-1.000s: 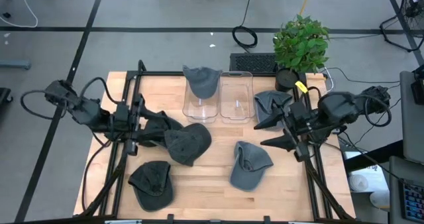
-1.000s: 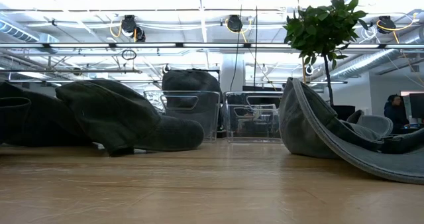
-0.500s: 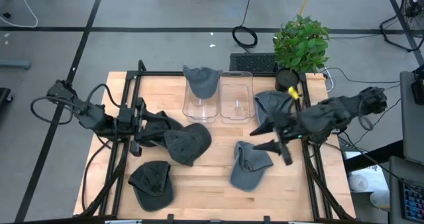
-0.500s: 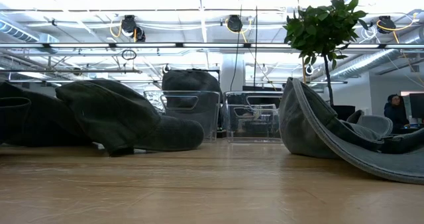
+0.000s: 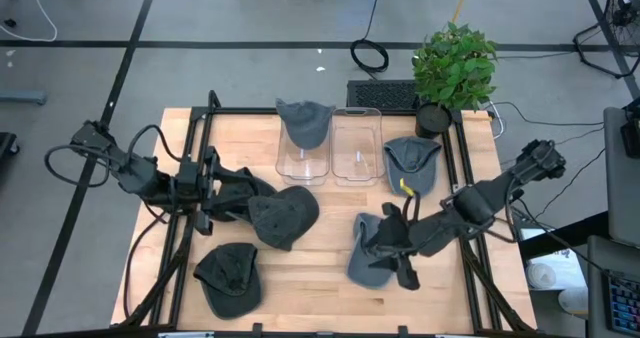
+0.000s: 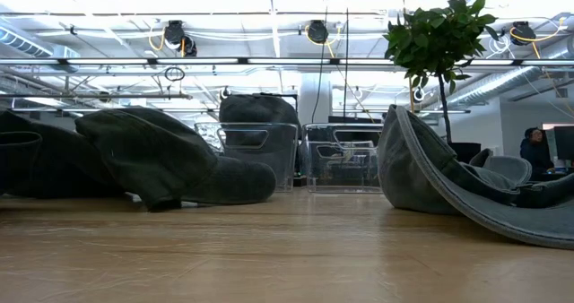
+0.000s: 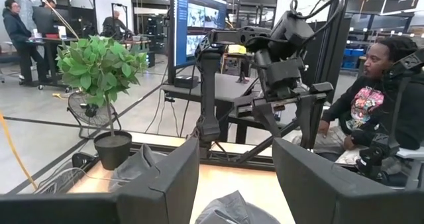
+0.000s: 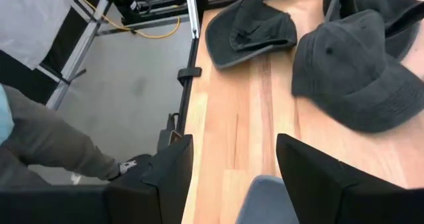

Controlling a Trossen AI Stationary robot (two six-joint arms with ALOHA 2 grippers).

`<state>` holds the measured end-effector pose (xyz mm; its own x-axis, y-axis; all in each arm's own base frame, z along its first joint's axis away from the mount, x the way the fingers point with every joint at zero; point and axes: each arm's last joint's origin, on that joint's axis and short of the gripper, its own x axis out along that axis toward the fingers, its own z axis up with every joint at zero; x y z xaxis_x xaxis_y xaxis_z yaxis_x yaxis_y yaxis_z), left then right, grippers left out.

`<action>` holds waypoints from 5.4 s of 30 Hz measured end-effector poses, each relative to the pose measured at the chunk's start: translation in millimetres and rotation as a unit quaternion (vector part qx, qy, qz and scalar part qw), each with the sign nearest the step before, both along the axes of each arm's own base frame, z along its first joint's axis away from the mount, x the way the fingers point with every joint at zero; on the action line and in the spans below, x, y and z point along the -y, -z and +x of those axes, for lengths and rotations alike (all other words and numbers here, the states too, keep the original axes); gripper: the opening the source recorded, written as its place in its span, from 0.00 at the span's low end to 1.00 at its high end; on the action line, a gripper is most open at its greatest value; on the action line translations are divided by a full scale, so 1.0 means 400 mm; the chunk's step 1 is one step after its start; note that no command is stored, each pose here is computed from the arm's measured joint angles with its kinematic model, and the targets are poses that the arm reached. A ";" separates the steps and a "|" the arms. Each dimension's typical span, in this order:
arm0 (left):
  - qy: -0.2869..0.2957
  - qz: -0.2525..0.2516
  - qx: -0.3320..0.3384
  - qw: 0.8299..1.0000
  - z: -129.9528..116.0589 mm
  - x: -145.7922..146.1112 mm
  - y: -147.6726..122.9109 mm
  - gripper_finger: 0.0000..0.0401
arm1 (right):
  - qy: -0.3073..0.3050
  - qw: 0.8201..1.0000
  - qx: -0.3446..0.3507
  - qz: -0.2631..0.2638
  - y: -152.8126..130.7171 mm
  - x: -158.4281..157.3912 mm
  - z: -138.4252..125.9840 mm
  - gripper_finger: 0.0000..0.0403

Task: Pick & Place hat
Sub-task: Put the bottom gray cap into the left transparent bin

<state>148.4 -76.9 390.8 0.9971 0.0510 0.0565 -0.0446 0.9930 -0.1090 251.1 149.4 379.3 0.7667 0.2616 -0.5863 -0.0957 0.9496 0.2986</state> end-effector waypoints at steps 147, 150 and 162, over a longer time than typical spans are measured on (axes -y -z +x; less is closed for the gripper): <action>-0.095 -0.081 0.037 0.992 0.012 -0.053 -0.016 0.50 | -0.090 0.574 -0.031 -0.814 -0.120 0.332 0.149 0.00; -0.099 -0.085 0.038 0.991 0.014 -0.057 -0.016 0.50 | -0.081 0.543 -0.026 -0.836 -0.139 0.337 0.153 0.00; -0.093 -0.105 0.043 0.989 0.019 -0.067 -0.017 0.50 | 0.007 0.490 0.020 -0.872 -0.210 0.351 0.155 0.00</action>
